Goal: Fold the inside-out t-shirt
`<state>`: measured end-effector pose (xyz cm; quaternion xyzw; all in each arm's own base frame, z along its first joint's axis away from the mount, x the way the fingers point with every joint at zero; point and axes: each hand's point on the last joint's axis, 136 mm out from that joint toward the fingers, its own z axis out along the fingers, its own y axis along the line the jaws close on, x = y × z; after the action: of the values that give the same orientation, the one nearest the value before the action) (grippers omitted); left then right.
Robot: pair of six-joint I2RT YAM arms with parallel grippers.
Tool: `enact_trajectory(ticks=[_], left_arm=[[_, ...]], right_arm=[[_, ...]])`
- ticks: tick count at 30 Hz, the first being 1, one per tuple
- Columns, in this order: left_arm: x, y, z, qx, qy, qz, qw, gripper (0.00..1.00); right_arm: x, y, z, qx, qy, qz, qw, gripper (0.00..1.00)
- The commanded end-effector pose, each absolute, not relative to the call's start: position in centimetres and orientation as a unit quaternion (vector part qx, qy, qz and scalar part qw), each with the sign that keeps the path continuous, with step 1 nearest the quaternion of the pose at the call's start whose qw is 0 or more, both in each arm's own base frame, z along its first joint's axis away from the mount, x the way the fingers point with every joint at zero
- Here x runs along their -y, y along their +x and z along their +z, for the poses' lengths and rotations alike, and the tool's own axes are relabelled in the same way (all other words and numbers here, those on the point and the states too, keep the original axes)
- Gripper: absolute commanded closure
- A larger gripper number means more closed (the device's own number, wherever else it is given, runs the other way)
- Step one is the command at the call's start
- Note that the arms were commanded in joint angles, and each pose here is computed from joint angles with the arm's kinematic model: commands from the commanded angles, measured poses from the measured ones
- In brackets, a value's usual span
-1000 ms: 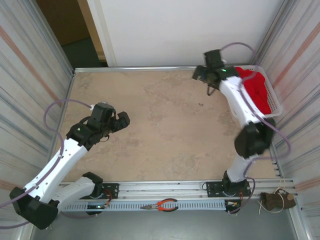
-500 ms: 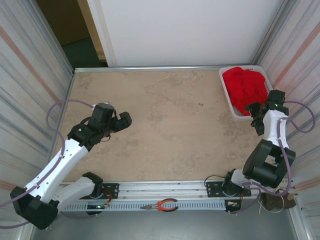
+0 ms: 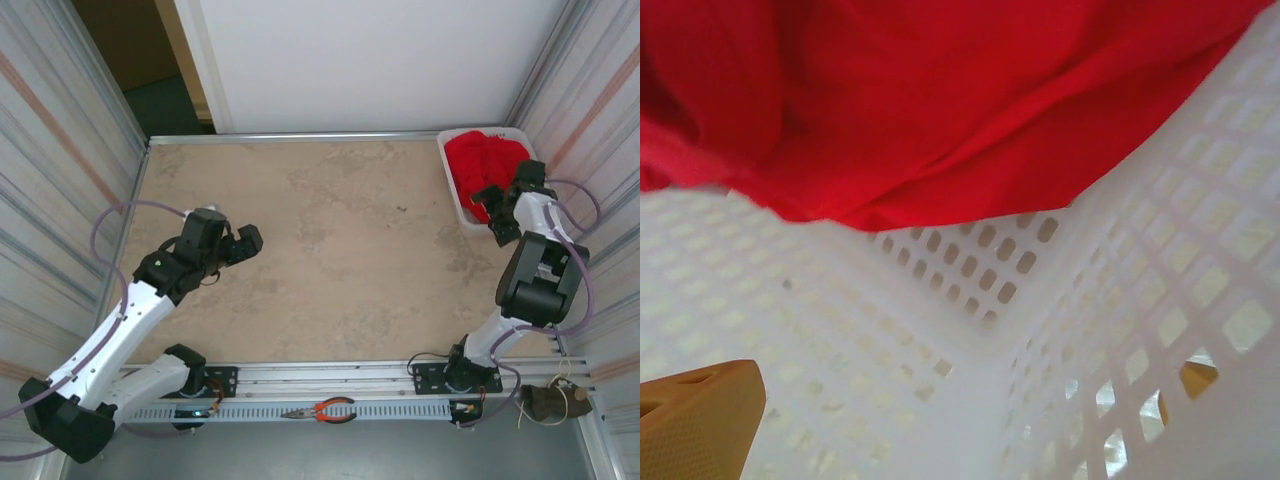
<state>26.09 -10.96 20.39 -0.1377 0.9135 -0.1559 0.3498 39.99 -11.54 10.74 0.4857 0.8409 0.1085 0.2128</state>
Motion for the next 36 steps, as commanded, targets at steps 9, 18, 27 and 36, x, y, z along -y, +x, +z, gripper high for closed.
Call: enact_trajectory(ticks=[9, 18, 27, 36], left_arm=[[11.6, 27.2, 20.1, -0.913, -0.123, -0.15, 0.358, 0.01], [12.4, 27.4, 19.9, -0.914, -0.114, -0.165, 0.353, 0.01], [13.4, 28.5, 19.2, -0.92, -0.103, -0.165, 0.341, 0.01], [14.7, 29.6, 18.9, -0.922, -0.096, -0.181, 0.328, 0.01]], right_arm=[[9.3, 44.8, 12.4, -0.862, 0.438, 0.123, 0.221, 0.0], [10.0, 43.7, 23.2, -0.835, 0.426, 0.118, 0.329, 0.02], [13.7, 52.1, 20.3, -0.869, 0.406, 0.041, 0.28, 0.1], [13.9, 57.4, 11.3, -0.884, 0.408, 0.028, 0.228, 0.09]])
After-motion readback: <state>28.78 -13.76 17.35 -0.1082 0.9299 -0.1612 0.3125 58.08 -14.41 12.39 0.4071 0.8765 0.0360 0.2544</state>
